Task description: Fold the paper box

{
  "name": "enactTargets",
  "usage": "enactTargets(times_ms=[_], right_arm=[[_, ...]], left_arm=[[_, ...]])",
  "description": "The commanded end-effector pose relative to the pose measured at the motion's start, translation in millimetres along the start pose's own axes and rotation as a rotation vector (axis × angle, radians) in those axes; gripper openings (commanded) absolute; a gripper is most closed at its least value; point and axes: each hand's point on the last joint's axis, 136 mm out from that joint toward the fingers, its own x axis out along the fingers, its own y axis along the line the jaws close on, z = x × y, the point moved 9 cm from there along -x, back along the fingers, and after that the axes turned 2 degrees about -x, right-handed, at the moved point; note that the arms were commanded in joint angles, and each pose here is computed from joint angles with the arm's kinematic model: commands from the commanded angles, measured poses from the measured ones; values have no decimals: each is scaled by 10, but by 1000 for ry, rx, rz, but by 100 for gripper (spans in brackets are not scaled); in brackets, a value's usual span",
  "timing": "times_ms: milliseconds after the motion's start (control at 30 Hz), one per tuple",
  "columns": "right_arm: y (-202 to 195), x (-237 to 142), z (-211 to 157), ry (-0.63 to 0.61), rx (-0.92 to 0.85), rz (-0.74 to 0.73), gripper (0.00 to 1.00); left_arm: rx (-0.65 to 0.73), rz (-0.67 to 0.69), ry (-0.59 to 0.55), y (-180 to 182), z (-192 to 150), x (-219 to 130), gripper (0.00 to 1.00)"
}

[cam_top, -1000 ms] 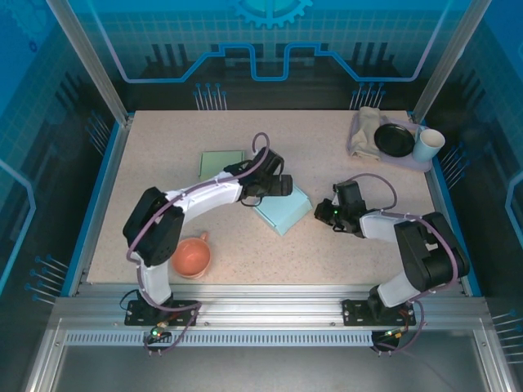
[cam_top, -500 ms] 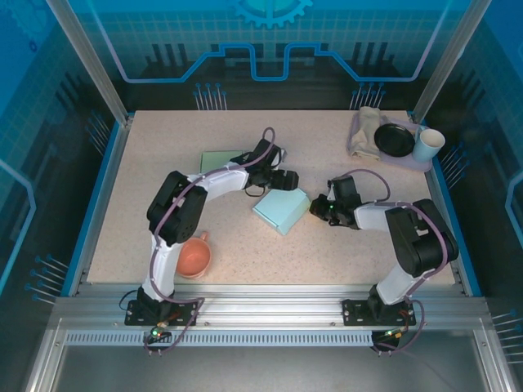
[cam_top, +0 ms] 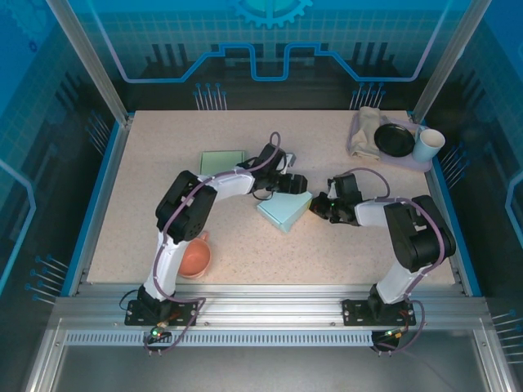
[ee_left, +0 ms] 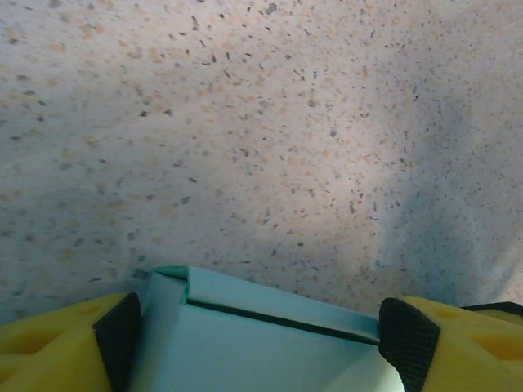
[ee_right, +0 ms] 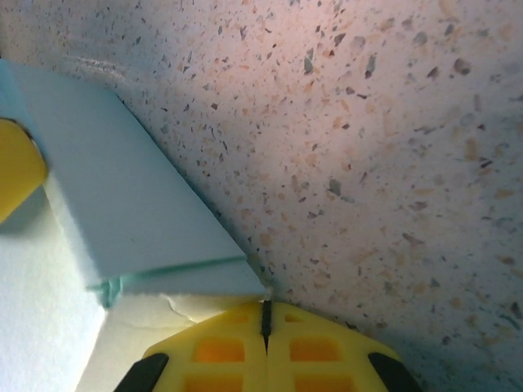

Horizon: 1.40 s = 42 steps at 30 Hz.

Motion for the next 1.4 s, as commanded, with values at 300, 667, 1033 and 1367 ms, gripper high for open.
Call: enactTargets(times_ms=[300,667,1033,1367], right_arm=[[-112,93,-22,1,5,-3,0],[-124,-192,16,-62,-3,-79,0],[-186,-431,-251,-49,-36,-144,0],[-49,-485,-733,8,-104,-111,0]], left_arm=[[-74,-251,217,-779,-610,67,79],[-247,67,1,33,-89,-425,85],[-274,112,-58,195,-428,-828,89],[-251,84,-6,69,-913,-778,88]])
